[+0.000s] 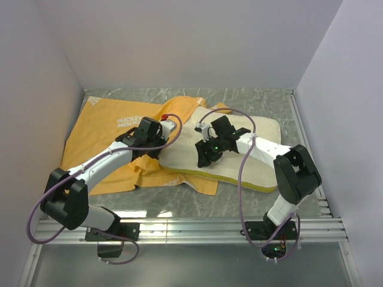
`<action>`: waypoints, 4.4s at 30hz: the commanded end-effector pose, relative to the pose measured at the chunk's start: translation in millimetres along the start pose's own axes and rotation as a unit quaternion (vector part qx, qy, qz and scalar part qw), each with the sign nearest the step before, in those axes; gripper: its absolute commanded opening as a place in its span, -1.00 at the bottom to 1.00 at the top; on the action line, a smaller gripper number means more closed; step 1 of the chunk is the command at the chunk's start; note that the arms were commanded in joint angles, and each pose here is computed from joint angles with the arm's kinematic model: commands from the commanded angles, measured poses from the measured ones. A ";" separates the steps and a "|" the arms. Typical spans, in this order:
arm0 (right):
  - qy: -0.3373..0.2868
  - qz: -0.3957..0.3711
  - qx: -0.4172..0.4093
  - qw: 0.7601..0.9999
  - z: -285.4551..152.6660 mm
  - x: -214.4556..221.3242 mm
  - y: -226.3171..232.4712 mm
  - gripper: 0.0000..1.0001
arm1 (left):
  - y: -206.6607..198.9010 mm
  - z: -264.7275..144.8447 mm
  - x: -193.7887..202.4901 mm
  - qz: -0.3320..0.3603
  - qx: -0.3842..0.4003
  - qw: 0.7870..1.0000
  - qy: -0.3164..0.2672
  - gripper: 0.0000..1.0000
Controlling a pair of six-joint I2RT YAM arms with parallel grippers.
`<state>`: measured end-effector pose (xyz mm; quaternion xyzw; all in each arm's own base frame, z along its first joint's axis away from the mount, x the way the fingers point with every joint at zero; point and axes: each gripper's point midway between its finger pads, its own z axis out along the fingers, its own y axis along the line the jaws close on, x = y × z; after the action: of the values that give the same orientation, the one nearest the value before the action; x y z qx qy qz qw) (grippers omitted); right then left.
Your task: Put the pillow into the pillowcase
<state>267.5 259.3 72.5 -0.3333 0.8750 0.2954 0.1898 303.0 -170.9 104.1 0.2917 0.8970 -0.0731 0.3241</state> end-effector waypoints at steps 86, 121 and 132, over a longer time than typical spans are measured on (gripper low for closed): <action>-0.162 0.059 -0.065 0.983 -34.9 -147.2 -73.3 -1.00 | -69.5 133.1 -302.3 -0.073 0.167 0.951 -0.251 -0.99; -0.008 -0.069 0.098 0.993 -80.1 -39.2 -32.3 0.04 | 215.7 -67.5 -2.0 -0.295 -0.089 0.951 -0.019 0.53; 0.082 -0.052 0.062 0.993 -43.1 20.2 -27.4 0.00 | 230.5 7.0 106.1 -0.385 -0.115 0.908 0.116 -0.15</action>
<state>274.0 205.4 84.4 -0.3767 0.8897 0.2029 0.1591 350.1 52.7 40.0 -0.1006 0.9778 -0.0811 0.1651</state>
